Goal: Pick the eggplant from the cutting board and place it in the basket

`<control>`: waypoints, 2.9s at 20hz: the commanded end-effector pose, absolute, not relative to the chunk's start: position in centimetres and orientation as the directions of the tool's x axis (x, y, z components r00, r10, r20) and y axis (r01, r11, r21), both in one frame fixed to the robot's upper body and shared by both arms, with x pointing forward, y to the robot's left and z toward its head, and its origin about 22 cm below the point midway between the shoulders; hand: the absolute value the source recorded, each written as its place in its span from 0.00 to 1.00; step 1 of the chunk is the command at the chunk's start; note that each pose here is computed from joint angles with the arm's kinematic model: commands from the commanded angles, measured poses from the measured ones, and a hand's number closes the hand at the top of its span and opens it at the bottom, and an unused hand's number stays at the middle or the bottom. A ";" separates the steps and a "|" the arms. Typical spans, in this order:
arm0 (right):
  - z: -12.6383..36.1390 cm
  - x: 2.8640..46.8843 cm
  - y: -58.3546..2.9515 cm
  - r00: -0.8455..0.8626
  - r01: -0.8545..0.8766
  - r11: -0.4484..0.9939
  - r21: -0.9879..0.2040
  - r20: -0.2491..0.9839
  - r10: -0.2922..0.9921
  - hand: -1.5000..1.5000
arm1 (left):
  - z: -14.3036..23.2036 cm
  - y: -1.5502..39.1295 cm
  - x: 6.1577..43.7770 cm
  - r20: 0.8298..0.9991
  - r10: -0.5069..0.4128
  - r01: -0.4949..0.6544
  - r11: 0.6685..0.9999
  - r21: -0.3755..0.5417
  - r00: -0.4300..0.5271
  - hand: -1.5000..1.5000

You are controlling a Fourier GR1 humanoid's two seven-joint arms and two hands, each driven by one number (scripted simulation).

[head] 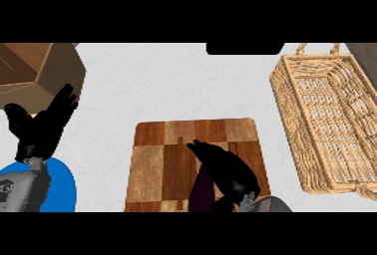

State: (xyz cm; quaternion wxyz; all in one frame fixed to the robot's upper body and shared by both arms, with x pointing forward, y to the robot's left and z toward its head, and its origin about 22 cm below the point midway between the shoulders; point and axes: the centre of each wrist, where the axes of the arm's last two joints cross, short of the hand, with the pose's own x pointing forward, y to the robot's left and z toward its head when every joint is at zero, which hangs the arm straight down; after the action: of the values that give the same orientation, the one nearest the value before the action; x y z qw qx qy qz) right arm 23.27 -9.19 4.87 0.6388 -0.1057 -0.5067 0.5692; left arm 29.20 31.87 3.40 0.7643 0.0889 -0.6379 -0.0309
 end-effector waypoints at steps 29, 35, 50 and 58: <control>10.5 36.9 -12.6 0.666 0.317 0.570 -0.758 0.606 0.435 1.00 | 5.2 29.4 30.3 0.975 -0.178 0.030 0.984 0.175 0.133 0.50; 16.0 39.0 -10.1 0.430 0.618 0.462 -0.636 0.766 0.478 1.00 | 5.4 28.0 31.1 0.973 -0.196 0.075 0.979 0.188 0.123 0.50; 24.6 43.9 -8.5 0.536 0.774 0.076 -0.629 0.714 0.450 1.00 | 5.8 28.0 31.7 0.972 -0.197 0.062 0.980 0.191 0.127 0.50; 29.0 45.3 -10.4 0.573 0.800 -0.077 -0.595 0.721 0.388 1.00 | 4.7 28.5 31.1 0.970 -0.198 0.045 0.980 0.194 0.142 0.50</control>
State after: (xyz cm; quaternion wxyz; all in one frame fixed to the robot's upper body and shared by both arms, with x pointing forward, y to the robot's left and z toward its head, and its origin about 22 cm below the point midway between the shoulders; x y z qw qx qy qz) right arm 44.99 -10.66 26.61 0.5061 -0.7081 -0.4835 -0.0930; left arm 31.39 28.25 5.21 0.7522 0.0566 -0.6518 -0.0784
